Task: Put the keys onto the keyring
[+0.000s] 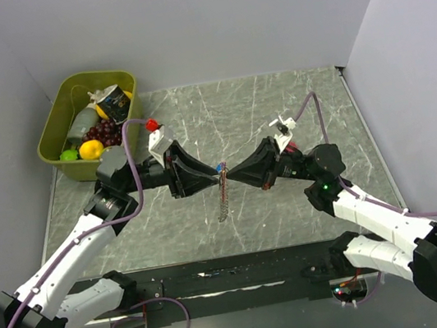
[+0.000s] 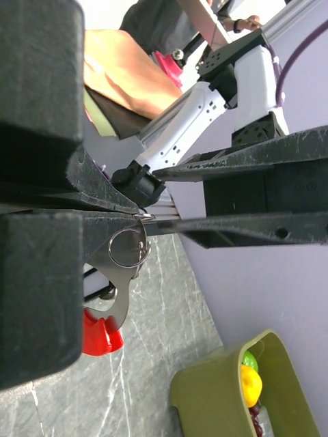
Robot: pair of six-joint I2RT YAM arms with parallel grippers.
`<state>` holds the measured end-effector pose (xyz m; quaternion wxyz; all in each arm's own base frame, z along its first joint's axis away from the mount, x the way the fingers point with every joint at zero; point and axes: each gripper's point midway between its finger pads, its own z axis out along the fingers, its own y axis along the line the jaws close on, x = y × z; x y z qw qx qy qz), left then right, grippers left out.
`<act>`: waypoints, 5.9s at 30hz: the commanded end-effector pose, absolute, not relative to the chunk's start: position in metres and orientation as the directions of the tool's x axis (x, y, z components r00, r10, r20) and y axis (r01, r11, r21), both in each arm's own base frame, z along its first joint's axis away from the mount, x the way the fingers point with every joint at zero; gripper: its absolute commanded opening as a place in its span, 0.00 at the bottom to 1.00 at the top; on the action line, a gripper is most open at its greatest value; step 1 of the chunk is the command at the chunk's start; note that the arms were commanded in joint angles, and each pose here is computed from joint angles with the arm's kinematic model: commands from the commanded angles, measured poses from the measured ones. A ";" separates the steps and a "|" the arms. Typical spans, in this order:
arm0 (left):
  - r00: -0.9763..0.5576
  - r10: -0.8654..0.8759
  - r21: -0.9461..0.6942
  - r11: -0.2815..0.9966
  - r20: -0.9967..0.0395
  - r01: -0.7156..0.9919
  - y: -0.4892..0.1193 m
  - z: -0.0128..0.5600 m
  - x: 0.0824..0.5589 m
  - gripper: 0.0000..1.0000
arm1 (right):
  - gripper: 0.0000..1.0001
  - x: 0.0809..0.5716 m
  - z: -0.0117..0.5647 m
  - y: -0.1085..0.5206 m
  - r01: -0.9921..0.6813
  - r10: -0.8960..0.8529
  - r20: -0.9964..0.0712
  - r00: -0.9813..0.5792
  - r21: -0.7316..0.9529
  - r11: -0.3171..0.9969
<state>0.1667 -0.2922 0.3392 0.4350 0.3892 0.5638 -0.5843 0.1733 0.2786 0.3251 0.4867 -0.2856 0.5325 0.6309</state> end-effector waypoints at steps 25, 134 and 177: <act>-0.271 -0.055 -0.275 0.100 -0.961 0.956 -0.304 0.340 0.181 0.36 | 0.00 0.168 0.350 0.279 -0.944 0.355 -0.882 -0.309 0.330 -0.002; -0.205 0.488 -0.167 0.120 -0.848 0.979 -0.303 0.290 0.172 0.01 | 0.59 0.195 0.275 0.303 -0.965 -0.058 -0.964 -0.261 0.259 0.044; -0.258 -0.085 -0.255 -0.052 -0.962 0.966 -0.277 0.350 0.160 0.54 | 0.00 0.166 0.339 0.286 -0.973 0.250 -0.941 -0.230 0.228 -0.036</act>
